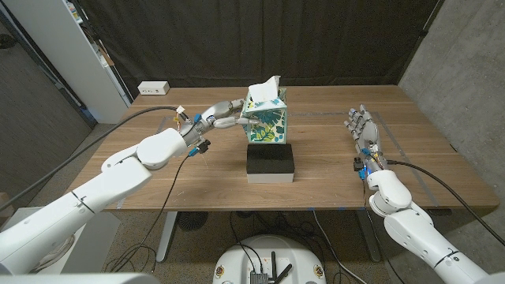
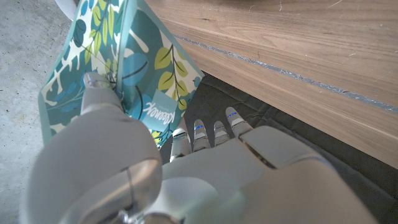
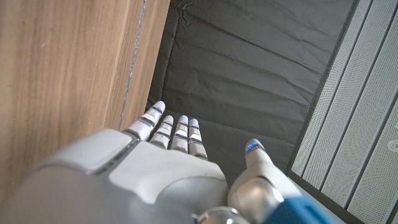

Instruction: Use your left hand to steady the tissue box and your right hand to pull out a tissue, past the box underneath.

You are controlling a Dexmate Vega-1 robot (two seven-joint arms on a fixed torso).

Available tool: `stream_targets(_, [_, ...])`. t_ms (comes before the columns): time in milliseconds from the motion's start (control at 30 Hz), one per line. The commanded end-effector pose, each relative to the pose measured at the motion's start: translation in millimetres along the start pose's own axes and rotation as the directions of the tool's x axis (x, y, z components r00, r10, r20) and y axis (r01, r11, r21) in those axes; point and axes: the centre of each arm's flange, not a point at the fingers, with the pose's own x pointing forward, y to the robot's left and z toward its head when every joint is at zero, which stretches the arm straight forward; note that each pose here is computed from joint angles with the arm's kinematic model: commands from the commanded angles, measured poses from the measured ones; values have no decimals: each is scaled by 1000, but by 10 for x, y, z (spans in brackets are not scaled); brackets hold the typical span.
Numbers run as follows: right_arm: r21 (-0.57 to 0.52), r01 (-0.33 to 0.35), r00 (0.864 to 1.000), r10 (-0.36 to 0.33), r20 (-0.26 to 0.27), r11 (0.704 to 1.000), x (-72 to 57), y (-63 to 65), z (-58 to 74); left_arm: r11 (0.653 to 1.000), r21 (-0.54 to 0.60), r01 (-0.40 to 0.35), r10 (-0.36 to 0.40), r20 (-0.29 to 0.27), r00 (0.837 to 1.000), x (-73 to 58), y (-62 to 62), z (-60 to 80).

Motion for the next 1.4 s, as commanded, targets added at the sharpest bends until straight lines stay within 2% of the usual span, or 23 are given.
stream_targets(33, [18, 53, 999, -52, -13, 998, -263, -42, 11, 1000, 3, 1, -1, 8, 1000, -1, -12, 19])
stream_targets(200, [20, 68, 998, -68, -3, 997, -342, -58, 38, 1000, -1, -2, 2, 15, 1000, -7, -17, 20])
stream_targets(500, [27, 97, 995, -96, -19, 995, -514, -73, 52, 1000, 9, -10, 10, 20, 1000, -38, -43, 35])
stream_targets(700, [26, 109, 994, -109, -15, 994, -574, -80, 78, 1000, 17, -15, 14, 16, 1000, -62, -60, 45])
stream_targets(1033, [25, 98, 995, -98, -10, 995, -595, -57, 119, 1000, 22, -18, 18, 5, 1000, -72, -70, 35])
stream_targets(1200, [45, 117, 993, -117, -14, 992, -590, -40, 175, 999, 28, -18, 18, 2, 1000, -68, -70, 31])
stream_targets(1400, [60, 110, 994, -109, -14, 992, -588, -10, 266, 999, 29, -19, 19, -5, 1000, -55, -76, 16])
